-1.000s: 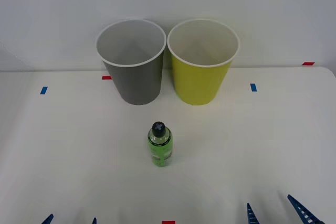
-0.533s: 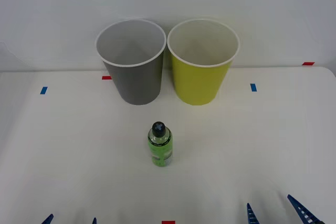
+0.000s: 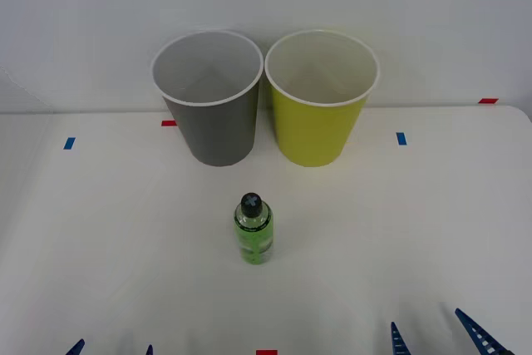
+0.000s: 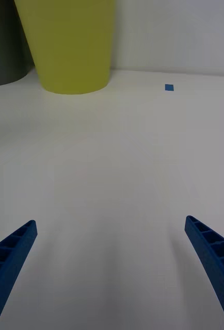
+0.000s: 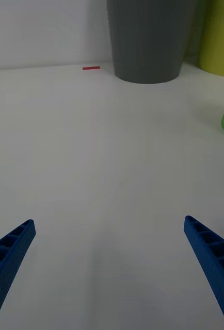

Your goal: Put cans in the gray bin and PET bottles in the light green bin.

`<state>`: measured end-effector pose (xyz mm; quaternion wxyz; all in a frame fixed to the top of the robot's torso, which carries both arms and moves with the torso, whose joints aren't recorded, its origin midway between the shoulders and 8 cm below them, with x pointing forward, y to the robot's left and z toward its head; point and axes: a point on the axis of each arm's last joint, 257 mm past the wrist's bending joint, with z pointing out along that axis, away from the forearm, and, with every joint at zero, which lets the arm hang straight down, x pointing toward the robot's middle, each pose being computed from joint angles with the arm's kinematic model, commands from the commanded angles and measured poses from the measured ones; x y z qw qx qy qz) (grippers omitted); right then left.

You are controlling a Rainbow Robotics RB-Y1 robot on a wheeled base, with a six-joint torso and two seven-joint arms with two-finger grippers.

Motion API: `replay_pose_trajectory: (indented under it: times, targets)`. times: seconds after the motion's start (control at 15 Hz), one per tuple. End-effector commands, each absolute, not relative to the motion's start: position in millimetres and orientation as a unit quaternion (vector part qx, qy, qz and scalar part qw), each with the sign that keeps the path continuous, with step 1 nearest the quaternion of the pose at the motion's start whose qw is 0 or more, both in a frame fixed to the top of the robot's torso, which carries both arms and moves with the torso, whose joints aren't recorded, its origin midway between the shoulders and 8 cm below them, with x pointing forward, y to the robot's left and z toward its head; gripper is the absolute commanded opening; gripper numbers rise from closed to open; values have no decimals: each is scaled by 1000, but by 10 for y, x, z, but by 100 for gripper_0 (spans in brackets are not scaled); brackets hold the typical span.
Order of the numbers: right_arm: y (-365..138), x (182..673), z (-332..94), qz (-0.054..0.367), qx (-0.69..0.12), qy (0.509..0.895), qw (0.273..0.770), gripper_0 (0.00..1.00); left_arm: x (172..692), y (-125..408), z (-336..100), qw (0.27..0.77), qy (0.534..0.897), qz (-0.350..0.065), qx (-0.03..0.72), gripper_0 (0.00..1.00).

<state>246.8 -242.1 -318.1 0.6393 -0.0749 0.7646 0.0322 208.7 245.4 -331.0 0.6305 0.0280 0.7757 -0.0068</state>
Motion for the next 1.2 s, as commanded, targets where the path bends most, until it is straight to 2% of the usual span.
replay_pose_trajectory:
  times: [0.07,1.2]
  targets:
    - [-2421,2468,-3181,32,-75,765,639,100,2087,2454,-3310,630,776,-7,28,100]
    - [-2421,2468,-3181,32,-75,765,639,100,2087,2454,-3310,630,776,-7,28,100]
